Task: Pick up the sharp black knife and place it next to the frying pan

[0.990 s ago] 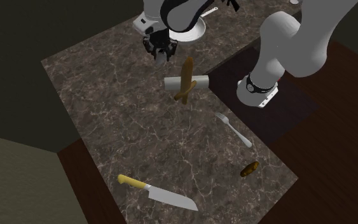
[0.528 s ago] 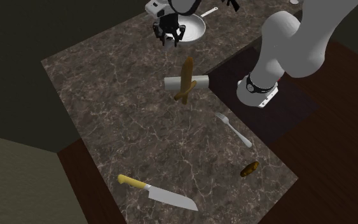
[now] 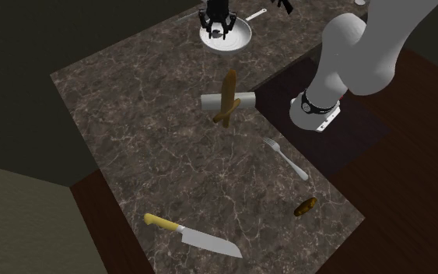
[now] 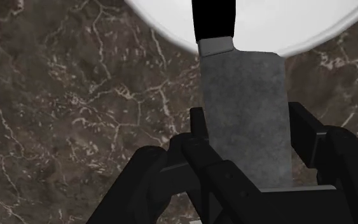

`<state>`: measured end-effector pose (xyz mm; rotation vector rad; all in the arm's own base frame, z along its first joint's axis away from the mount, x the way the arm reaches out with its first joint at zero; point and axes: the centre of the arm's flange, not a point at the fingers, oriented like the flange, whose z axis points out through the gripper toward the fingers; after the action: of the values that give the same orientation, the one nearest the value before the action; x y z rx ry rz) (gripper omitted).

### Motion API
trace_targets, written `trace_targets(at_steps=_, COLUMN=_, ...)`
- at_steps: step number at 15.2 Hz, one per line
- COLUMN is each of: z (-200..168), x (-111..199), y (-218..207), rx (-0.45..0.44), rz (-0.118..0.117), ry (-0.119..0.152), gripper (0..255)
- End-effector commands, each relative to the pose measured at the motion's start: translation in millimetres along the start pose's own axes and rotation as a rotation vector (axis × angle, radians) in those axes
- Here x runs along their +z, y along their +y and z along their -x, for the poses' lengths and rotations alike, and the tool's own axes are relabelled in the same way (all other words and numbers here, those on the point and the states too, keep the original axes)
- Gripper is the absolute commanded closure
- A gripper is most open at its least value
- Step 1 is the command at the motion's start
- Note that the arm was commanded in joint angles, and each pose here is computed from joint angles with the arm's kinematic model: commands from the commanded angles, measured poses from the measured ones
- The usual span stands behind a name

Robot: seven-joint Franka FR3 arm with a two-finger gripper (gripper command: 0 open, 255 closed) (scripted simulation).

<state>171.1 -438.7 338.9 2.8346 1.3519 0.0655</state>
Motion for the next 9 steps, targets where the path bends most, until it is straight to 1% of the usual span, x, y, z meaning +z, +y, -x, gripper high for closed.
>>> trace_targets(at_steps=1, z=25.5, x=0.9, y=-3.3, rx=-0.003, rz=0.000, ry=-0.001, gripper=255)
trace_targets(at_steps=9, z=128.1, x=-3.5, y=-27.9, rx=-0.003, rz=0.000, ry=-0.001, gripper=255)
